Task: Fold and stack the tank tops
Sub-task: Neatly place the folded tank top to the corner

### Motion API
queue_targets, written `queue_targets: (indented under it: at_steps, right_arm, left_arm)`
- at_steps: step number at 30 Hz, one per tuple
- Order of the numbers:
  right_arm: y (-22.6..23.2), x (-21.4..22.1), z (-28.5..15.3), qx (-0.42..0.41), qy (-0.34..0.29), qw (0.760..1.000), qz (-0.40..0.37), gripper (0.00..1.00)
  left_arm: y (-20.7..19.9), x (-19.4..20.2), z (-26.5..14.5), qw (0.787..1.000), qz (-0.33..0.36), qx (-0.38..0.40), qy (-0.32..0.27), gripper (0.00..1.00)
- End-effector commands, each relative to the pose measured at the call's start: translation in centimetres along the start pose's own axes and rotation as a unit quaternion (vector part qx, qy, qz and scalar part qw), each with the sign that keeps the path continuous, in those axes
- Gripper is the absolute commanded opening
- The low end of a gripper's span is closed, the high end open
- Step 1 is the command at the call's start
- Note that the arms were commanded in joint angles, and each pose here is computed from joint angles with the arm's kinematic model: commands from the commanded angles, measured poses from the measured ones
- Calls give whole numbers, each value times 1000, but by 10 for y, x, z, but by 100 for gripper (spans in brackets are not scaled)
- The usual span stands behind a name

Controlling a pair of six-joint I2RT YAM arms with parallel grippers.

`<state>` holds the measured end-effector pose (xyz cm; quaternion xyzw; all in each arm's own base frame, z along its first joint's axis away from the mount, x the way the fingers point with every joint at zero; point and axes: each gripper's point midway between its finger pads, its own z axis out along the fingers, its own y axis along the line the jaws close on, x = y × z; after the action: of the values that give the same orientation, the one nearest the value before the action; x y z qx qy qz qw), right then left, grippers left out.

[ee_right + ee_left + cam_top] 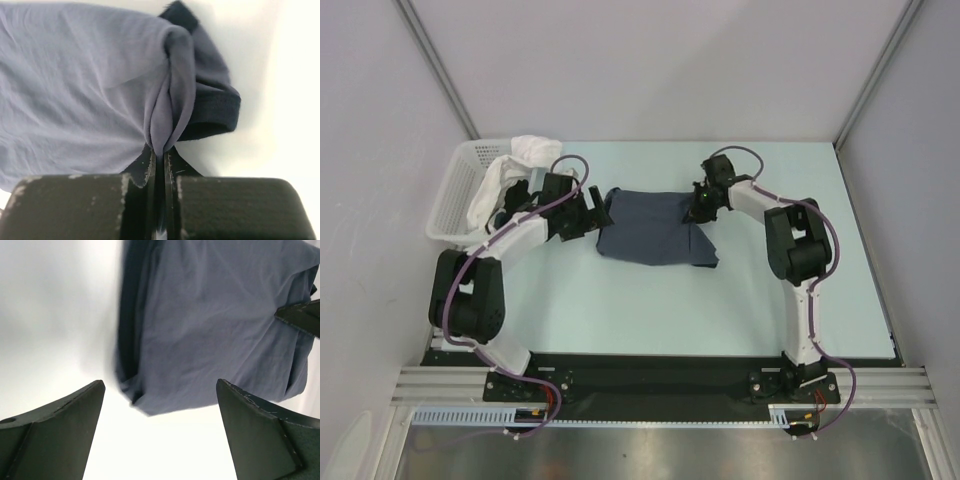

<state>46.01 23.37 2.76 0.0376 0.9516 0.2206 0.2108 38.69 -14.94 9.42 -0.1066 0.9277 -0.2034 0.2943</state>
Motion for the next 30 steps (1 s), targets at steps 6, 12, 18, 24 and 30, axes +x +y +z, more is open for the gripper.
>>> queue_targets:
  at_steps: [6, 12, 18, 24, 30]
  right_arm:
    - [-125, -33, -71, 28, -72, 985, 154, 0]
    - [-271, 9, -156, 88, -171, 910, 366, 0]
    - [-338, 47, -236, 135, -299, 807, 490, 0]
    - [-358, 68, -253, 159, -324, 768, 530, 0]
    - [-376, 101, -261, 164, -350, 711, 587, 0]
  left_arm:
    - [-11, -5, -23, 999, 17, 22, -28, 98]
    - [-28, 1, -26, 999, 26, 38, -28, 98]
    - [-47, 12, -29, 997, 45, 55, -22, 98]
    - [-48, 19, -27, 997, 53, 54, -16, 98]
    - [-44, 9, -42, 997, 42, 46, -45, 99]
